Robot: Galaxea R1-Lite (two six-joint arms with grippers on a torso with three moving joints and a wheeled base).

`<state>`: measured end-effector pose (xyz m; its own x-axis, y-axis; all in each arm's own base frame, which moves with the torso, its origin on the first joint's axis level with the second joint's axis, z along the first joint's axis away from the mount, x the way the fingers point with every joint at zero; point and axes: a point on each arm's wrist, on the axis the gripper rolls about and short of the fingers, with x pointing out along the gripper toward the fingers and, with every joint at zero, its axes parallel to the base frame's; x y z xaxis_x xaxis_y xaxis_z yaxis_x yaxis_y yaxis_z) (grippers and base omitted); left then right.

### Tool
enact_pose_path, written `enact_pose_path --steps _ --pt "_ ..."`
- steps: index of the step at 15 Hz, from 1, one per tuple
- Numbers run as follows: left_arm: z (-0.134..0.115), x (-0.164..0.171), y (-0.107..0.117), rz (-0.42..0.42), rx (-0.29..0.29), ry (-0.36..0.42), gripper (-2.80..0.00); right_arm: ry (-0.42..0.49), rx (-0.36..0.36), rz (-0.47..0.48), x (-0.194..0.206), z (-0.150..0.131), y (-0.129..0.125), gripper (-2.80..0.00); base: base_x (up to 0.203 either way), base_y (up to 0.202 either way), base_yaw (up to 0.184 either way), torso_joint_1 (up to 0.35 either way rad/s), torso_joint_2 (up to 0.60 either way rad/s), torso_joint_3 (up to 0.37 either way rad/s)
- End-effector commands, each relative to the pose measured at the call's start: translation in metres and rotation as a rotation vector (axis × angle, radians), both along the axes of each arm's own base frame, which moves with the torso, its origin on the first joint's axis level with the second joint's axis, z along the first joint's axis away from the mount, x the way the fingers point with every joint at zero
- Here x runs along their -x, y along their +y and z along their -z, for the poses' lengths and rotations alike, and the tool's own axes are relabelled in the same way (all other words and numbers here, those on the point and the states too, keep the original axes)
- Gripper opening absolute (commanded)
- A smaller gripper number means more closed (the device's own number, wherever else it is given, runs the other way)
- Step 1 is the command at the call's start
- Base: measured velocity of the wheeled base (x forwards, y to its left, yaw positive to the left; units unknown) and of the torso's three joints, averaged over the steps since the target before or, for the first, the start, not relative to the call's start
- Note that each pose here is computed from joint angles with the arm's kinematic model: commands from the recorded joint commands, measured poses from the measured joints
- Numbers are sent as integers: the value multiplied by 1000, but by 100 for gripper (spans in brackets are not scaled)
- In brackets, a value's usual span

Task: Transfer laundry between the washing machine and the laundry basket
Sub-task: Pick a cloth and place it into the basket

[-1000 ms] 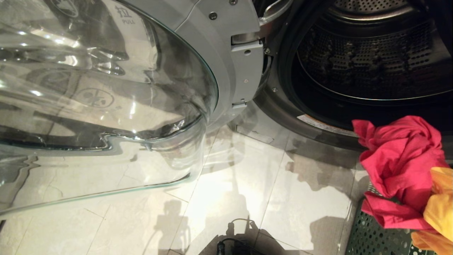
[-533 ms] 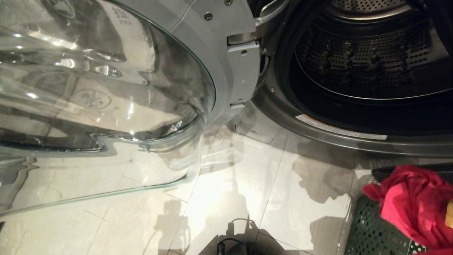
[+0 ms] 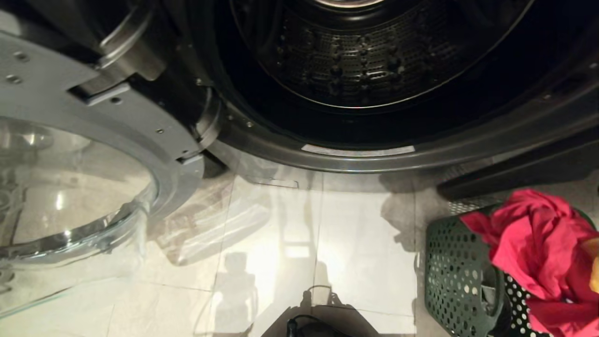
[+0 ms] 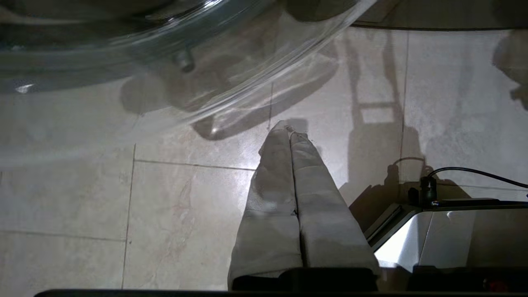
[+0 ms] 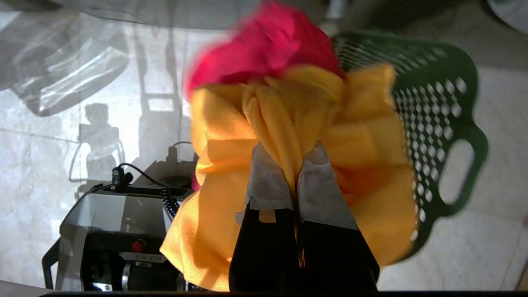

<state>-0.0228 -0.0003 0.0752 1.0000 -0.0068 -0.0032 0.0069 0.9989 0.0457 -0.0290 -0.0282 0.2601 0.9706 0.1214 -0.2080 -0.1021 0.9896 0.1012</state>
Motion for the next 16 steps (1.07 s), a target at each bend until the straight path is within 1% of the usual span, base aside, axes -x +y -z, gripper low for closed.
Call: enact_pose_path --steps 1,7,11,13,16 --pt "0 0 0 -1 0 1 -280 13 6 3 -3 0 2 -280 -1 5 -174 5 3 6" --pt "0 0 0 -1 0 1 -280 45 25 32 -11 2 6 -280 -1 7 -175 2 3 3" --pt "0 0 0 -1 0 1 -280 115 67 48 -22 14 12 -280 1 8 -170 1 4 1" --pt "0 0 0 -1 0 1 -280 141 71 46 -28 14 16 -280 3 6 -118 1 6 0" --pt "0 0 0 -1 0 0 -280 171 35 53 -42 12 25 -280 -2 1 -19 0 1 2"
